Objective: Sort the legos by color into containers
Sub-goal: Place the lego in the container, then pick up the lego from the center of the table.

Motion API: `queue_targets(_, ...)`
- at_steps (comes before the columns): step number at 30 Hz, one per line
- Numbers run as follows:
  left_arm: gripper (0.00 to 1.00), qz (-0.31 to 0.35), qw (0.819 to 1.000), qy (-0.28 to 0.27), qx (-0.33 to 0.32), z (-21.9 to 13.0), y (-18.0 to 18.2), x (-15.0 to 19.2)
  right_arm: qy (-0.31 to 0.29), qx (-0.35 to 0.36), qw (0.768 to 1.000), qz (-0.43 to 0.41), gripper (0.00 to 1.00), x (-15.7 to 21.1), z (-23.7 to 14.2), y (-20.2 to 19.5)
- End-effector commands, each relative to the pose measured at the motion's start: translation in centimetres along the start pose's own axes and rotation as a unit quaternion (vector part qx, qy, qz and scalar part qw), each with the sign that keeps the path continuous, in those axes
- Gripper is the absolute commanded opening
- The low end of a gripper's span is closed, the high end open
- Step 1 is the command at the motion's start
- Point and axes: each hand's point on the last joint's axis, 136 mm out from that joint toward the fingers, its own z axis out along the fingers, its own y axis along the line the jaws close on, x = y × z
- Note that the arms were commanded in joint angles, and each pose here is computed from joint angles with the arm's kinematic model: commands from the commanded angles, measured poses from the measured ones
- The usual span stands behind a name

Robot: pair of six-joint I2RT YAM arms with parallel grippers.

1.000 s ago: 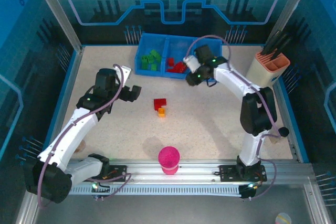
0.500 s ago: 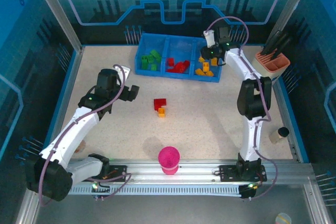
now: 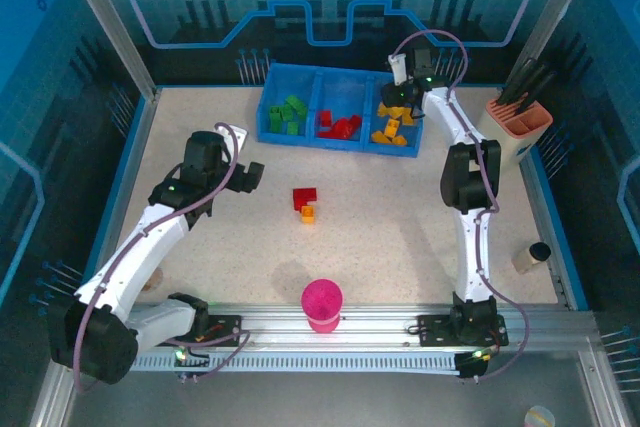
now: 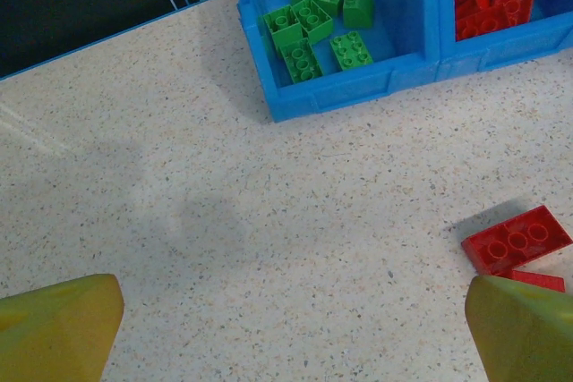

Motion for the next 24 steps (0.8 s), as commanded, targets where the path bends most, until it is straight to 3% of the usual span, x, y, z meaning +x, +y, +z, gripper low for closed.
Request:
queue_targets(1, 0.99, -0.02, 1.0, -0.021, -0.002, -0.9, 0.5, -1.0, -0.021, 0.003, 1.0, 0.001, 0.52, -1.9, -3.7, 0.2)
queue_targets(5, 0.99, -0.022, 0.999, -0.026, -0.001, -1.3, 0.5, -1.3, -0.021, -0.007, 1.0, -0.016, 0.52, -2.2, -7.6, 3.4)
queue_targets(10, 0.99, -0.027, 0.999, -0.025, -0.003, -1.5, 0.6, -1.5, 0.036, -0.011, 0.999, -0.004, 0.63, 0.2, -12.3, 8.7)
queue_targets(18, 0.99, -0.05, 0.999, -0.014, -0.005, -1.7, 0.7, -1.4, 0.141, -0.109, 0.98, 0.086, 0.76, 7.6, -16.4, 18.7)
queue_targets(24, 0.99, -0.062, 0.998, -0.024, 0.001, -2.3, 0.6, -1.6, 0.204, -0.128, 0.964, 0.111, 0.79, 12.4, -17.7, 24.9)
